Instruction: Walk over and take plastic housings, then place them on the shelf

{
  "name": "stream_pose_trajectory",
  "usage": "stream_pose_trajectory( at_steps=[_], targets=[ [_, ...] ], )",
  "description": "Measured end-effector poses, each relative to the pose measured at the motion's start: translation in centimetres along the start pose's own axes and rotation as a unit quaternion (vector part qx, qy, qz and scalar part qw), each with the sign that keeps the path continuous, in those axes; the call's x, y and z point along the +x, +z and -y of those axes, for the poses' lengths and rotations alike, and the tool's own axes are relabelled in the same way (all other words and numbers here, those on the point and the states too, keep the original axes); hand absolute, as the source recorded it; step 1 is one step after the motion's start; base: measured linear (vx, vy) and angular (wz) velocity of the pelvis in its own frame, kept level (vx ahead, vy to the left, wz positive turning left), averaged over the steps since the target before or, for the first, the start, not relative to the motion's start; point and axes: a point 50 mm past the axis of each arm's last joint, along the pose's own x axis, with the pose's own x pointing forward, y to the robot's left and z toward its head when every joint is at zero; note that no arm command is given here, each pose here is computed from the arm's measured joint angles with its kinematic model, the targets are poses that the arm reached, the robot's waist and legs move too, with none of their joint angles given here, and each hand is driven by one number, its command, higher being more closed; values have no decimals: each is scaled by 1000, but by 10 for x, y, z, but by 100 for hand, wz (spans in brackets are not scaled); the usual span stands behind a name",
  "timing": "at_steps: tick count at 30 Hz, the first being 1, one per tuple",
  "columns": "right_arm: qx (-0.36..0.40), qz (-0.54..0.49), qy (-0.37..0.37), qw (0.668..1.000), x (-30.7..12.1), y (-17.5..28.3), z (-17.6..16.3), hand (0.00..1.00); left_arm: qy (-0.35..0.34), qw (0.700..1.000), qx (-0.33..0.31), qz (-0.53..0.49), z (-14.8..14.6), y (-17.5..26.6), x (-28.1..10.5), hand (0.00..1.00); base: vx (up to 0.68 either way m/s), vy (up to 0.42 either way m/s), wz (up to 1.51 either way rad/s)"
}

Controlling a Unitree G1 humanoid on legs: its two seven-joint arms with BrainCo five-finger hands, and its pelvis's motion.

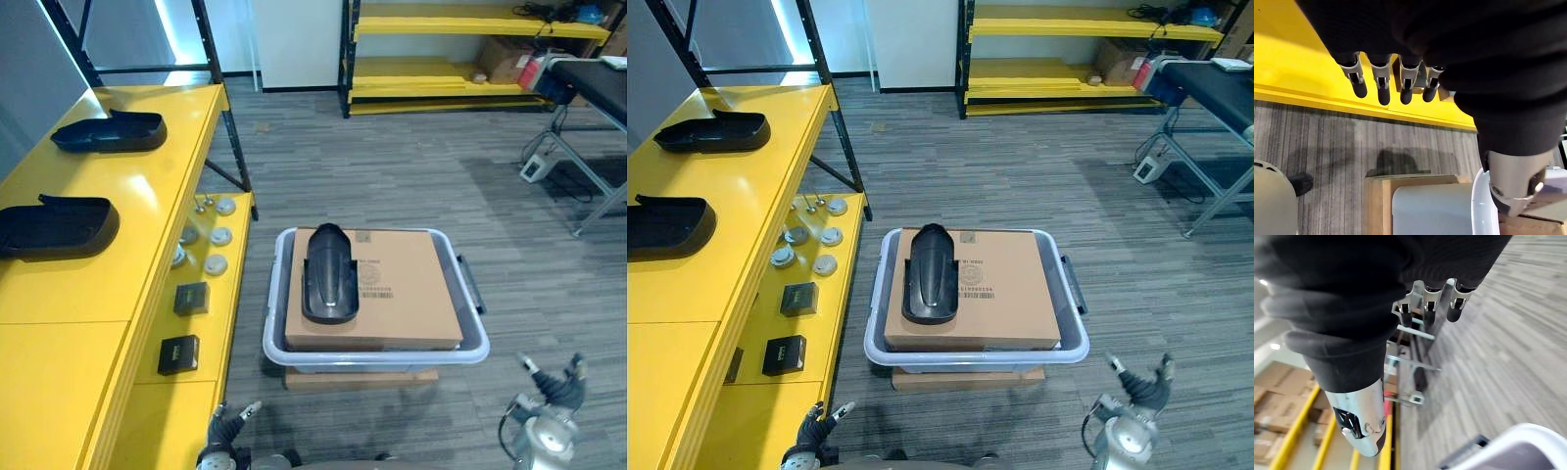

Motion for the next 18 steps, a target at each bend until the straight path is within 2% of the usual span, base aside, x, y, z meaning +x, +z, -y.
stream_pose_trajectory(
  at_steps=[2,5,9,12,18],
  targets=[
    [6,76,25,997,6,35,-15,0,0,1000,0,-1,0,-3,-1,0,-109,9,4],
    [0,142,76,987,4,64,-38,0,-1,1000,0,-2,0,-4,-1,0,-58,9,18],
    [-8,210,201,957,-15,93,-99,0,-10,1000,-1,9,0,0,-1,0,-22,19,10],
    [-27,226,233,946,-22,98,-116,0,-10,1000,-2,14,0,3,-1,0,62,7,41],
    [-70,169,234,955,-12,91,-162,0,-8,999,-7,48,0,20,1,0,63,7,33]
  ],
)
